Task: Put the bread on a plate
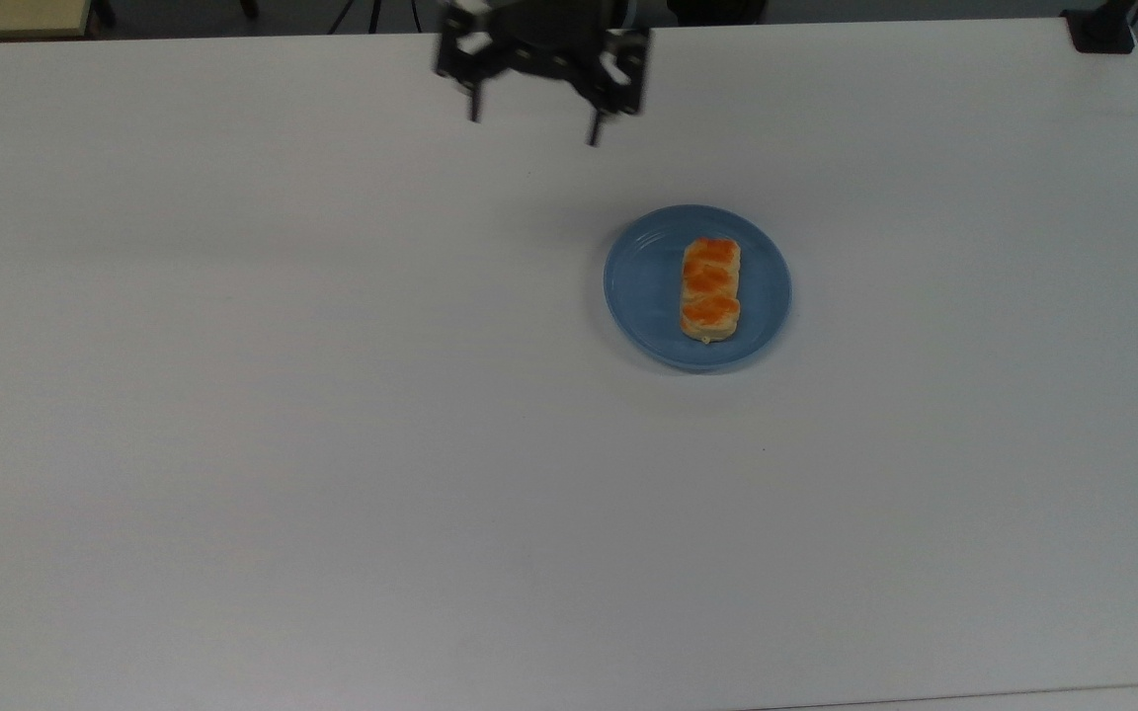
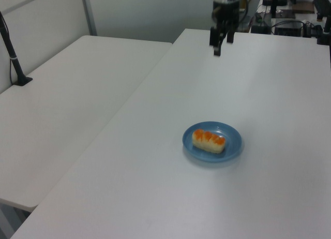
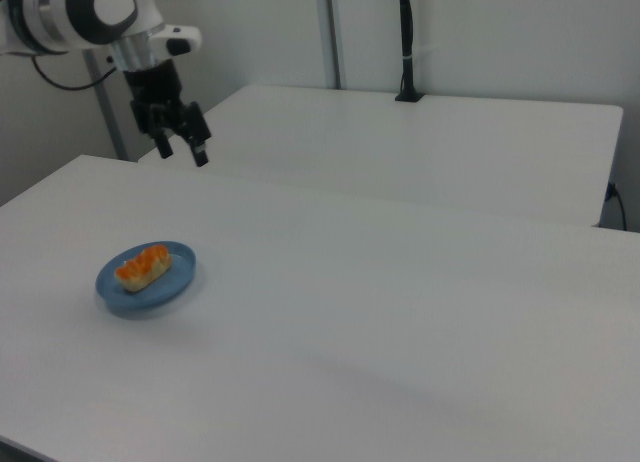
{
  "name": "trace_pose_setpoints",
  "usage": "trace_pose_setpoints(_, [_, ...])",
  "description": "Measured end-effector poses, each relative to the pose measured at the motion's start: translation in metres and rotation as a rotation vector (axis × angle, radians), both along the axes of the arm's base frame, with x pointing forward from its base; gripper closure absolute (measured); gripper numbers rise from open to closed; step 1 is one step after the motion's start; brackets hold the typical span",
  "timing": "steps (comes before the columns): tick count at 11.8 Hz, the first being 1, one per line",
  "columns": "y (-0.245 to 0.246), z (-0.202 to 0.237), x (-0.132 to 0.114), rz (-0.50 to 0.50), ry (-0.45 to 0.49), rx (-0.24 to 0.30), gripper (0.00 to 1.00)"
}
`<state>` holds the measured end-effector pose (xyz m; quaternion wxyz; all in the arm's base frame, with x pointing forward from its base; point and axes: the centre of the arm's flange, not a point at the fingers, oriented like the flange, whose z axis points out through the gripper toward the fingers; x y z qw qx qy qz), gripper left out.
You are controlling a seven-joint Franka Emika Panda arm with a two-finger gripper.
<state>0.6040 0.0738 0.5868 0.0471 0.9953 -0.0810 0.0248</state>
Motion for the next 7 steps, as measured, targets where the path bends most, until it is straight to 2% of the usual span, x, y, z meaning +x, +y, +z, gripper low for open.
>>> trace_pose_setpoints(3, [-0.107,0.049,-0.02,0.096,-0.027,0.006,0.0])
trace_pose_setpoints(5, [-0.141,0.074,-0.04,0.141,-0.049,0.037,0.0])
trace_pose_setpoints(7, [-0.159,0.086,-0.051,0.126,-0.069,0.033,0.0])
